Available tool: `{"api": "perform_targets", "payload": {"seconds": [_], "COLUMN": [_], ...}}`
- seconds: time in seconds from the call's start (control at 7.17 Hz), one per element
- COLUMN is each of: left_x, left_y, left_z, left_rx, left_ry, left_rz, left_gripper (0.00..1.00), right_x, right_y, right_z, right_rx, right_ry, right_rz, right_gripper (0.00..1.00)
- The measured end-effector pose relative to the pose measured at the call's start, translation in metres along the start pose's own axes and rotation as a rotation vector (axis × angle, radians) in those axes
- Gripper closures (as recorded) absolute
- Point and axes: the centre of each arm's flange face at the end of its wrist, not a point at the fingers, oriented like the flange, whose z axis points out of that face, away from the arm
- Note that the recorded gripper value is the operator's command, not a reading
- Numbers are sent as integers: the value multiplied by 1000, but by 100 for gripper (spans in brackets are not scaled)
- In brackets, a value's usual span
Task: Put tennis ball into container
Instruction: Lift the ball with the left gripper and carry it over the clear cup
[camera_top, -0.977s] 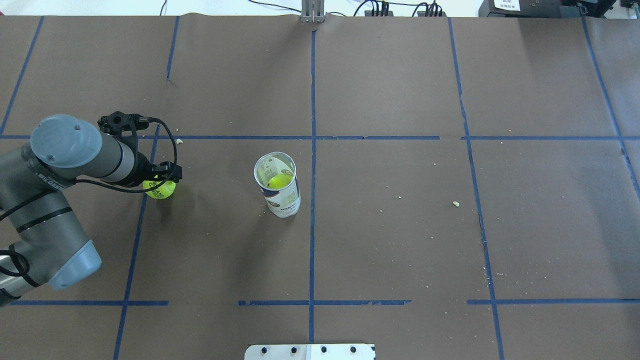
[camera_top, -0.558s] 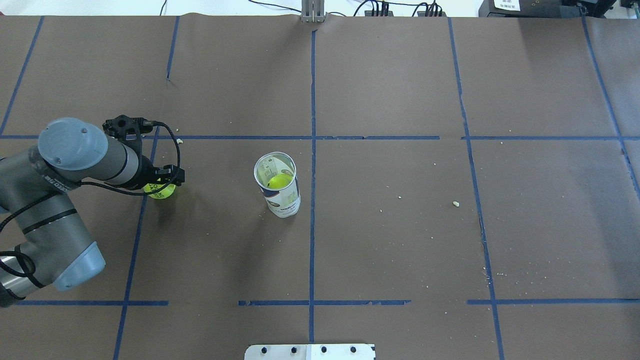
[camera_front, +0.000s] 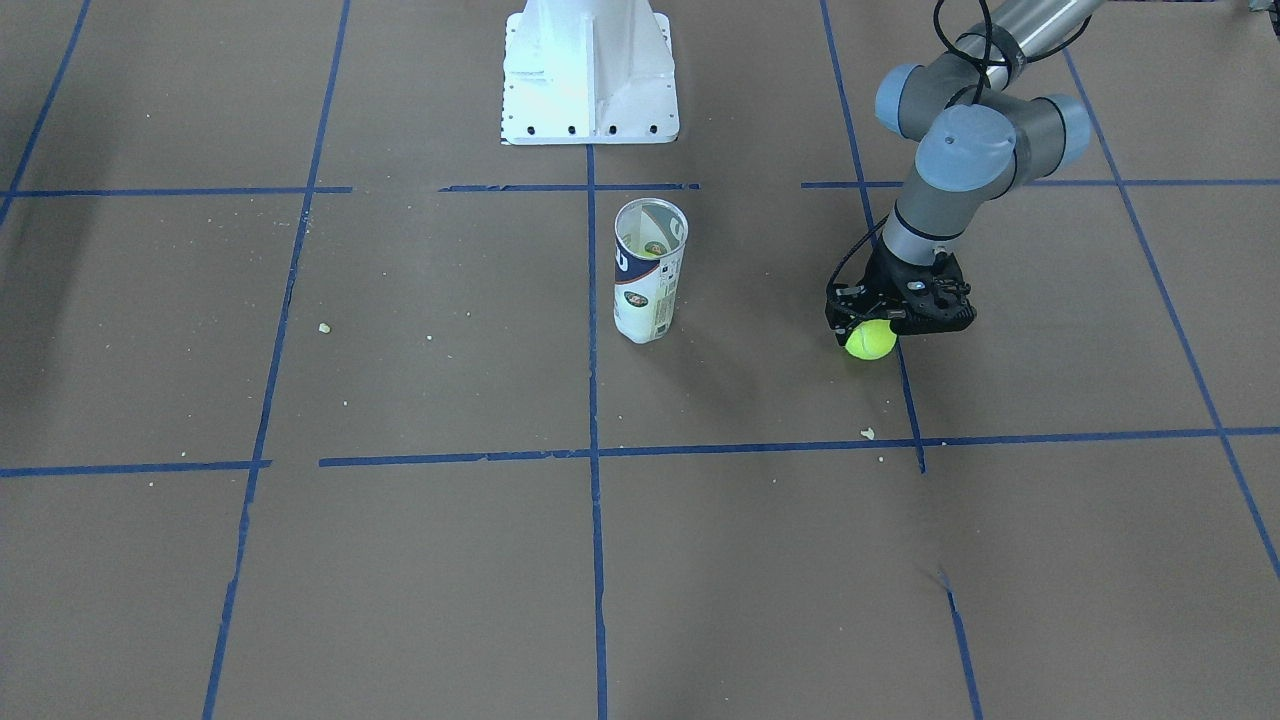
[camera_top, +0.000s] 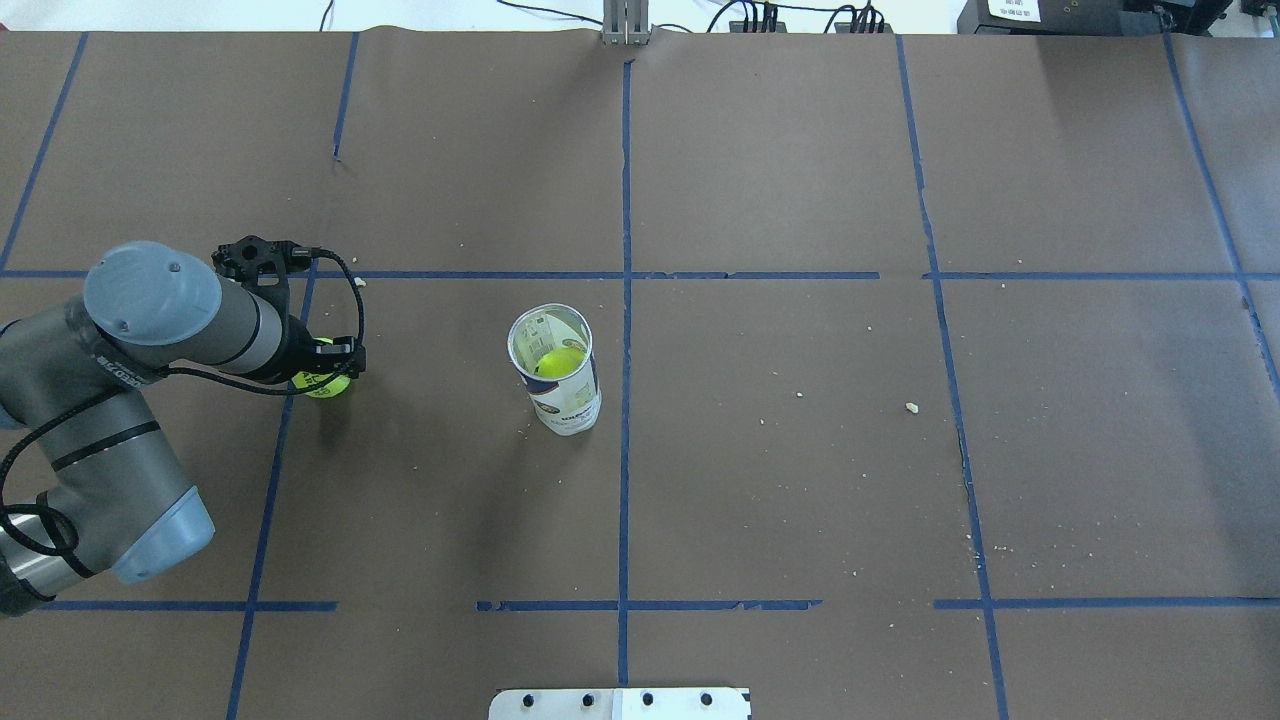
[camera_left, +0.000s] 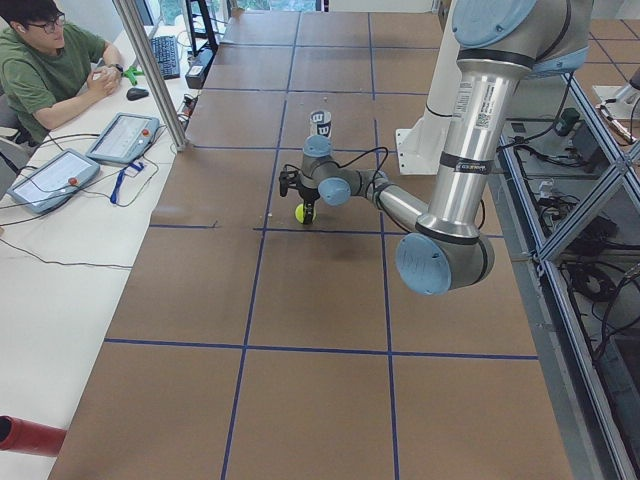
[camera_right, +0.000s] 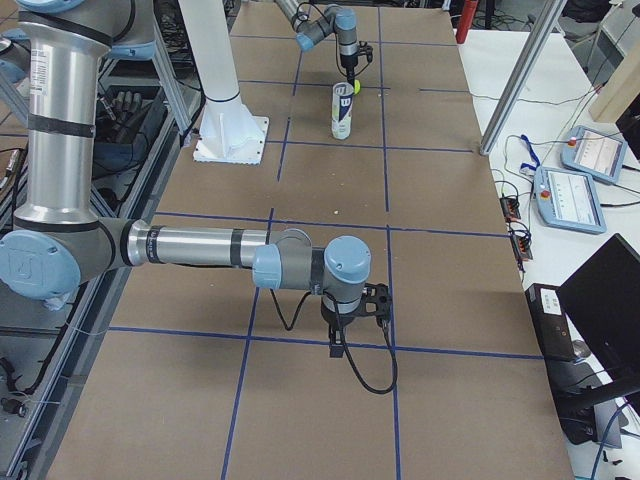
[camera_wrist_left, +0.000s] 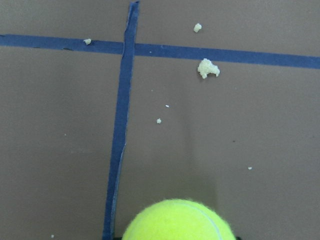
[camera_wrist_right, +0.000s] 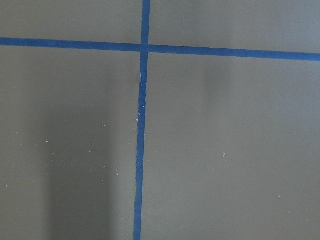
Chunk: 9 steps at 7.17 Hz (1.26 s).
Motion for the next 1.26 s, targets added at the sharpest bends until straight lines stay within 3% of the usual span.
{"api": "perform_targets", "payload": {"seconds": [0.28, 0.7, 0.98, 1.26], "left_x": [11, 41, 85, 138], "left_y": [2, -10, -28, -31], "left_z": [-35, -146, -215, -250], "left_rx": [19, 43, 21, -6], "left_ry": [31, 36, 26, 49], "left_rz": [7, -34, -90, -173], "left_gripper": [100, 100, 100, 100], "right_x": [0, 0, 0, 0], "right_y": [0, 0, 0, 0], "right_z": [0, 0, 0, 0], "right_rx": [0, 0, 0, 0], "right_ry": [0, 0, 0, 0], "right_rz": [0, 0, 0, 0], "right_gripper": [0, 0, 0, 0]}}
